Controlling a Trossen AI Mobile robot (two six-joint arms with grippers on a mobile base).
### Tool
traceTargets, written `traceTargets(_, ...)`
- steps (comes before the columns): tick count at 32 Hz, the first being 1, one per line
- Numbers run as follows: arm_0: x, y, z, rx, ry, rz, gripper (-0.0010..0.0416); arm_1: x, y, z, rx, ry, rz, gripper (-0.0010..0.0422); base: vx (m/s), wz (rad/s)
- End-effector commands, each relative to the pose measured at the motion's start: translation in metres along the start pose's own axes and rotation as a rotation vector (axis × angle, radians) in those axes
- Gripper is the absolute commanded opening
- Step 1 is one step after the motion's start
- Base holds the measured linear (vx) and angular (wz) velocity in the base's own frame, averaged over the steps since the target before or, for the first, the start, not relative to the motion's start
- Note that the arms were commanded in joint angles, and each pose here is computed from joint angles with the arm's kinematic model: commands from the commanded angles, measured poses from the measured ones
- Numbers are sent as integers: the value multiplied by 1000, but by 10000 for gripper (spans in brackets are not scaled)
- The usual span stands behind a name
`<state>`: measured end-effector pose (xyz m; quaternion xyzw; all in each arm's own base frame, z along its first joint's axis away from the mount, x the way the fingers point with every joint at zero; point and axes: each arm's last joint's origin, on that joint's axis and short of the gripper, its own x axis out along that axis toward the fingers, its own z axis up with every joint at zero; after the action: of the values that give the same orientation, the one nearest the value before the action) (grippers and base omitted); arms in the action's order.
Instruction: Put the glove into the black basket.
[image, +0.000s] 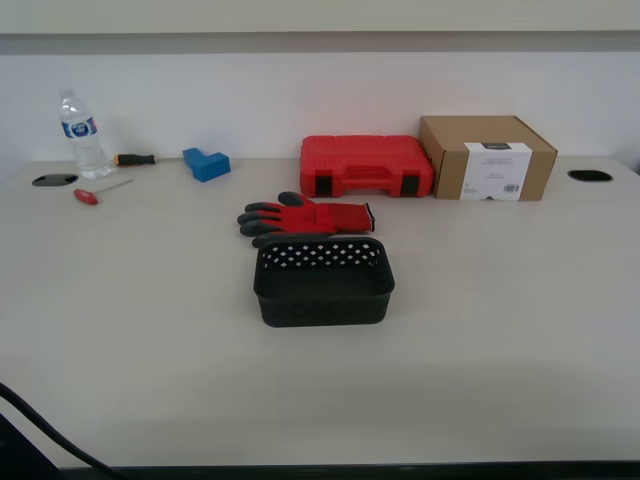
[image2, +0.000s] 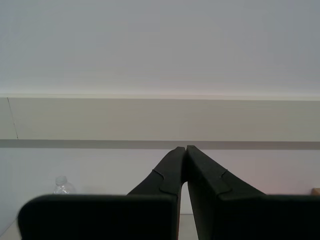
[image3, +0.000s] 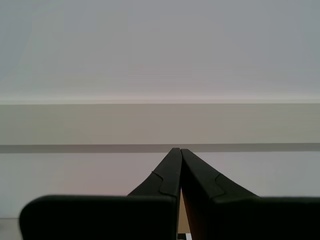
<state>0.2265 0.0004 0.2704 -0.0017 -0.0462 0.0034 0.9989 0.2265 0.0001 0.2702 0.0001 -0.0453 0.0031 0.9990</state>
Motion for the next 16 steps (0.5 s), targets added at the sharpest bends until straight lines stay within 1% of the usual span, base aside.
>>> traceTargets(1, 0, 0, 1, 2, -4, 0, 1, 0, 0, 0, 0, -3, 1, 0, 0, 0)
traceTargets(16, 0, 0, 1, 2, -4, 0, 1, 0, 0, 0, 0, -3, 1, 0, 0, 0)
